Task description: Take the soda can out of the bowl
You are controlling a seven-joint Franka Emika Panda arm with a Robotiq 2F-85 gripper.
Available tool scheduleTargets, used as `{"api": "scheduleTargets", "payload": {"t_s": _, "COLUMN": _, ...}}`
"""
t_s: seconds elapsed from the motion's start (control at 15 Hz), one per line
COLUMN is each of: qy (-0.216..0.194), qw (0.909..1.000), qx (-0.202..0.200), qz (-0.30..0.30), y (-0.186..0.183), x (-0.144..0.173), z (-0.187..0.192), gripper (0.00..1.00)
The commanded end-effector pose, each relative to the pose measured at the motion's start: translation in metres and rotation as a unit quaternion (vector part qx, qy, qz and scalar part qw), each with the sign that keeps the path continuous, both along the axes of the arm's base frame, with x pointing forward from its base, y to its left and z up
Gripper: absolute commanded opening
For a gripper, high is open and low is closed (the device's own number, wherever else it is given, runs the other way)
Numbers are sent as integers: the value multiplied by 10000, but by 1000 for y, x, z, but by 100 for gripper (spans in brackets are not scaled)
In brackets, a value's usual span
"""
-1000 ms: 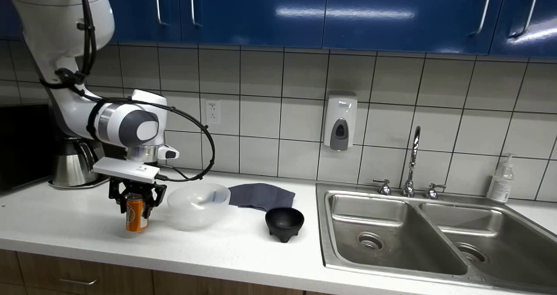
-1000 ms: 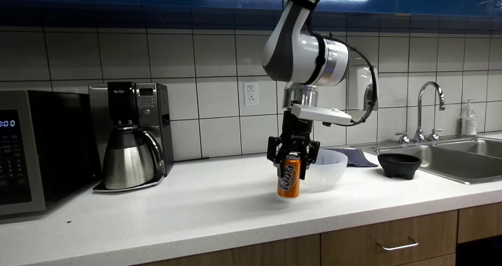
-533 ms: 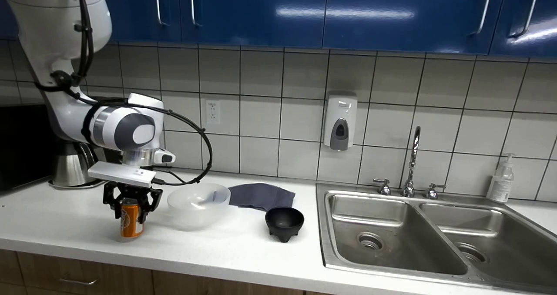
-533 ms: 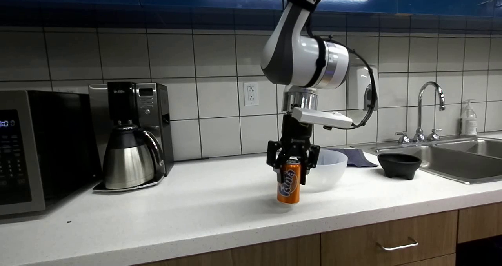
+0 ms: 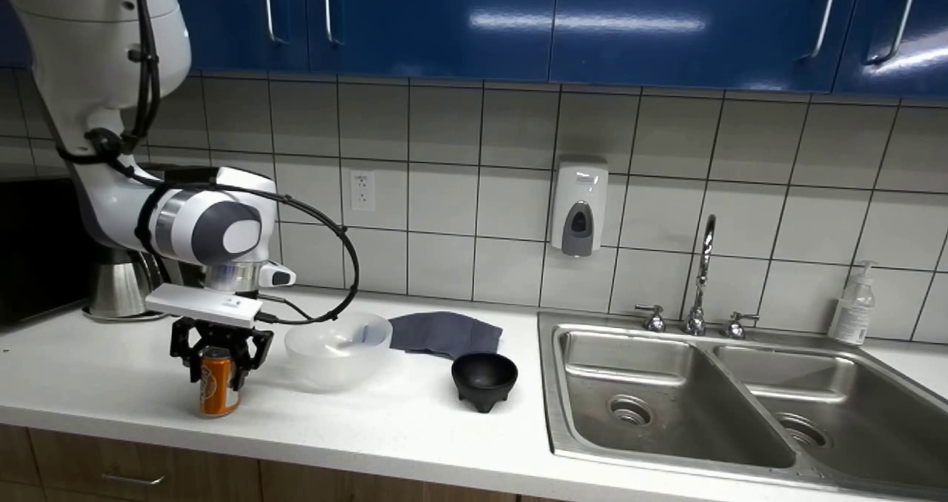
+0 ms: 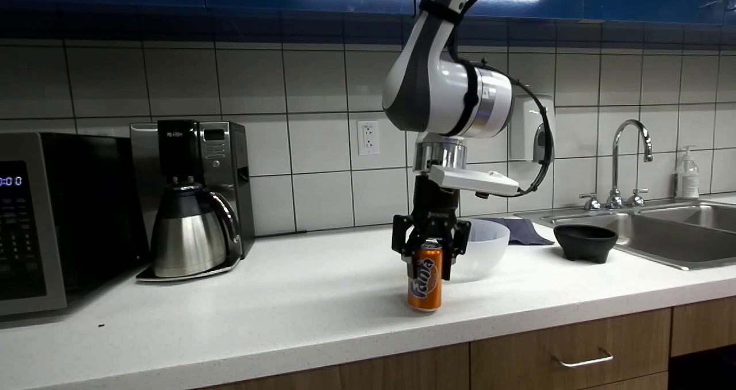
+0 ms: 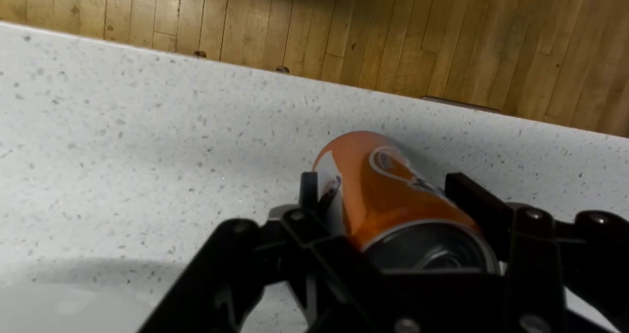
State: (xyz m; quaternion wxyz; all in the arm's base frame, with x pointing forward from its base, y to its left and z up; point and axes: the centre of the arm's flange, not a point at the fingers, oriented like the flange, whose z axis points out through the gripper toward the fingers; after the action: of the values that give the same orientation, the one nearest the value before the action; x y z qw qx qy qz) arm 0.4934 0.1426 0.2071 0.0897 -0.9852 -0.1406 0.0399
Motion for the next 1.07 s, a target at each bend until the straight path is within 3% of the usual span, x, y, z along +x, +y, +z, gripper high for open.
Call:
{"api": "scheduleTargets", "payload": {"t_s": 0.0, "qy": -77, "qw": 9999, "qx": 56, "qz": 51, "y": -2, "x": -2, "z": 3, "gripper": 97}}
{"api": "scheduleTargets", "payload": {"t_s": 0.47, "qy": -121, "qw": 9999, "qx": 85, "qz": 73, "y": 0, "x": -1, "z": 11, "gripper": 100}}
{"api": "scheduleTargets", "payload": {"t_s": 1.0, "qy": -544, "qw": 9984, "qx": 115, "qz": 138, "y": 6, "x": 3, "z": 58, "gripper": 100}}
